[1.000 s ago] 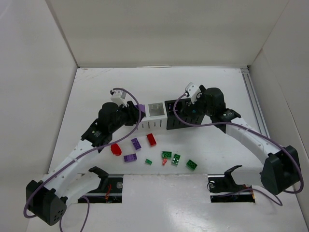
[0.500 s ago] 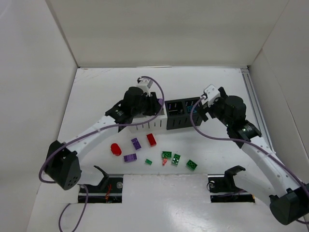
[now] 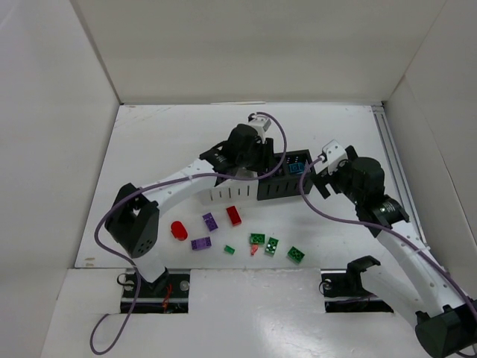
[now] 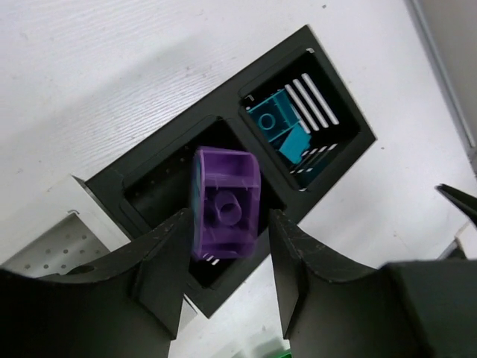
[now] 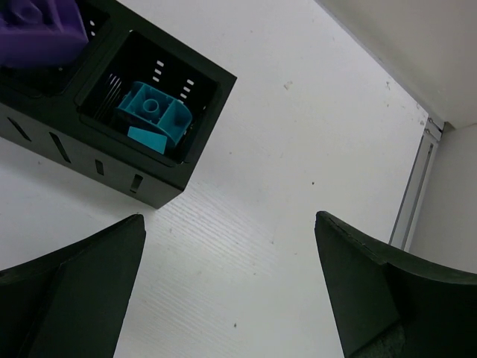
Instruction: Sort the legos into containers by color
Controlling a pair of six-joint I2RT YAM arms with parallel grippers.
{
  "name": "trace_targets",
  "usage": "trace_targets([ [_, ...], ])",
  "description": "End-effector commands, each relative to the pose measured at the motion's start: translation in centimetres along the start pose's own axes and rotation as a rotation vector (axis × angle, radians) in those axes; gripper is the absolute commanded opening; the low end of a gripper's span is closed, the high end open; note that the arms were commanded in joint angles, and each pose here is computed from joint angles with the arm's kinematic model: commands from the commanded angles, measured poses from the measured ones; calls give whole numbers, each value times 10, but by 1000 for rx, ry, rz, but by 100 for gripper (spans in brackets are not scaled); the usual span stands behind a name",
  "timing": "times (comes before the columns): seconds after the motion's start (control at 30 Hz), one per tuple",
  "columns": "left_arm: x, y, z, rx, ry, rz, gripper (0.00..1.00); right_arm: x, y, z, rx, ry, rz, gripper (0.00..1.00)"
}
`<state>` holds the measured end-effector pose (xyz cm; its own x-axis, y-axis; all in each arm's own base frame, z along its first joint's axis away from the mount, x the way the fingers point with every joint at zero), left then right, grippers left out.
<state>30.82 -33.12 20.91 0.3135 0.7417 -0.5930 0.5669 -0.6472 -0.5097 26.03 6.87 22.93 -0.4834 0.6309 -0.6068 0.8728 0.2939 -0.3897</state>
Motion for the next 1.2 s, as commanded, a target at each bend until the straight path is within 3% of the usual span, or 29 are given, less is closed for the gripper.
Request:
trace_targets([
  [0.0, -6, 0, -18, -44, 17, -14, 43, -5, -5, 1, -1, 1, 34, 100],
  [0.2, -10, 5, -14, -34, 25, -27, 47, 3, -3, 6, 7, 1, 1, 100],
  [0.33, -21, -14, -17, -51, 42, 12, 59, 12, 0, -11, -119, -87, -90, 100],
  [0.4, -18, -27, -16, -69, 42, 5, 69, 21, 0, -20, -171, -132, -139, 100],
  [0.43, -23, -46, -25, -122, 32, 13, 82, 25, 0, -27, -205, -142, -158, 100],
  [0.5, -10, -63, -18, -149, 10, -29, 100, 44, -3, -51, -298, -191, -208, 100],
  [0.63, 21, -114, -21, -317, -167, -207, 100, 97, -1, -92, -377, -250, -329, 100],
  [0.7, 50, -145, -21, -425, -289, -375, 100, 105, 6, -96, -293, -174, -265, 100],
  [0.73, 62, -151, -17, -463, -405, -418, 100, 124, 4, -110, -316, -81, -274, 100],
  [0.8, 73, -170, -11, -507, -456, -450, 100, 143, 16, -120, -300, -5, -254, 100],
  [0.83, 78, -174, -9, -516, -478, -458, 100, 157, 16, -135, -348, 40, -266, 100],
  [1.17, 86, -214, 8, -521, -591, -460, 100, 283, 62, -169, -197, 313, -420, 96],
])
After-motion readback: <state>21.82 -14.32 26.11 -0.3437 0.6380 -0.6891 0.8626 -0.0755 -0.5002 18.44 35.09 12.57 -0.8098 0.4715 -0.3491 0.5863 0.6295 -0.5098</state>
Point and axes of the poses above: each gripper's point midway between its finger pads, its own y axis out along the fingers, its own x axis along the line the jaws close on, z = x × y, the point moved 4 cm from there along -y, back along the fingers, and after that the axes turned 15 degrees about -y, right-handed, at the moved point
